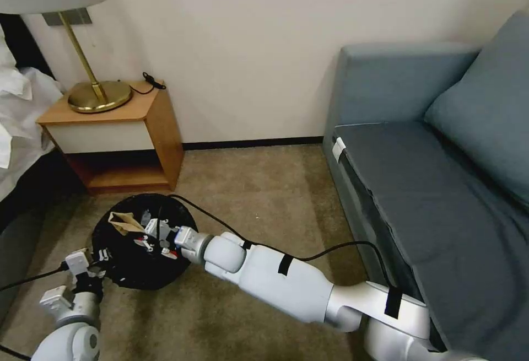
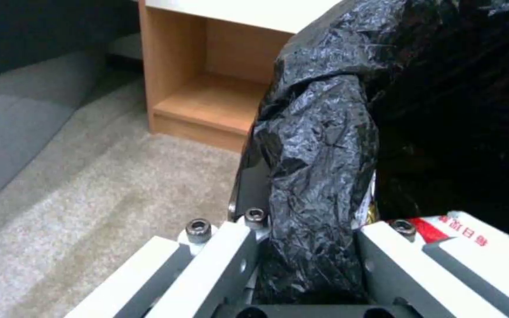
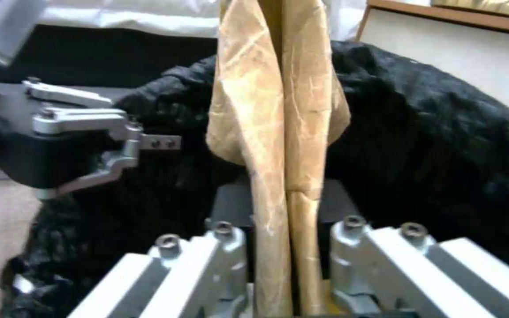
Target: Pick up the trash bin, then pick up the garbage on the floor and place it into the trash bin.
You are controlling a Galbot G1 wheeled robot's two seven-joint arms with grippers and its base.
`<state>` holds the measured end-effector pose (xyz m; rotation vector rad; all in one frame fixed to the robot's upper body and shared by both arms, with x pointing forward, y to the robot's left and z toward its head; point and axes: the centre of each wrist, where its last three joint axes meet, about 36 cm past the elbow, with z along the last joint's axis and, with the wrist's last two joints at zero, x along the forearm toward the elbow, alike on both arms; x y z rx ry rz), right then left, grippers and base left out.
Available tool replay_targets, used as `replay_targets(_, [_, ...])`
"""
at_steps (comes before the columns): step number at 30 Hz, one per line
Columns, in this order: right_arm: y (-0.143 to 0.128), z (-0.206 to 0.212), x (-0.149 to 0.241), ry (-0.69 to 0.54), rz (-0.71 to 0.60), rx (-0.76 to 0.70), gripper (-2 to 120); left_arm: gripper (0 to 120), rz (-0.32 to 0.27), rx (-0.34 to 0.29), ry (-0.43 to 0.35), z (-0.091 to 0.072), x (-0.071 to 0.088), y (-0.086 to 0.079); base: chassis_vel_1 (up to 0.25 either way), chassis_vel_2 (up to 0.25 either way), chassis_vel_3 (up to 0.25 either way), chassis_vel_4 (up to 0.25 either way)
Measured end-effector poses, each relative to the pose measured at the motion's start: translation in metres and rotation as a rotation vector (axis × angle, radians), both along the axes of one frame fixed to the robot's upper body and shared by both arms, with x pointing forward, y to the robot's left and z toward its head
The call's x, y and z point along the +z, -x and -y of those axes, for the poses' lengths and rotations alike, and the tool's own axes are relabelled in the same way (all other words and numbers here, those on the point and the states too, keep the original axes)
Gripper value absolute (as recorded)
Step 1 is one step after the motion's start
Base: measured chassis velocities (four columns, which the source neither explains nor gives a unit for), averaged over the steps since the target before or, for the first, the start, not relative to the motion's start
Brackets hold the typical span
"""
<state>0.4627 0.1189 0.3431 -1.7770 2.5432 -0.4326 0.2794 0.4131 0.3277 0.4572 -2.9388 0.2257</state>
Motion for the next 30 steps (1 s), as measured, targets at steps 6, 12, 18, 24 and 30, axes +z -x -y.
replay_targets(6, [-0.002,0.0,0.002,-0.008,0.01,-0.012,39,3,0.0,0.01,0.001,-0.001,-0.001,0.004,0.0,0.0,0.0,0.0])
replay_targets(12, [-0.002,0.001,0.002,-0.018,0.017,-0.023,63,3,-0.004,0.018,0.013,0.004,-0.004,0.008,0.0,0.0,0.0,0.0])
replay_targets(18, [-0.006,0.004,-0.001,-0.013,0.049,-0.03,84,3,-0.008,0.03,0.013,0.006,-0.004,0.015,0.0,0.0,0.0,0.0])
replay_targets(24, [-0.015,0.008,-0.003,-0.003,0.109,-0.033,99,3,-0.016,0.051,0.012,0.005,-0.003,0.023,0.0,0.0,0.0,0.0])
replay_targets(30, [-0.019,0.006,0.009,-0.011,0.137,-0.026,100,3,-0.026,0.067,0.018,0.005,-0.004,0.03,0.0,0.0,0.0,0.0])
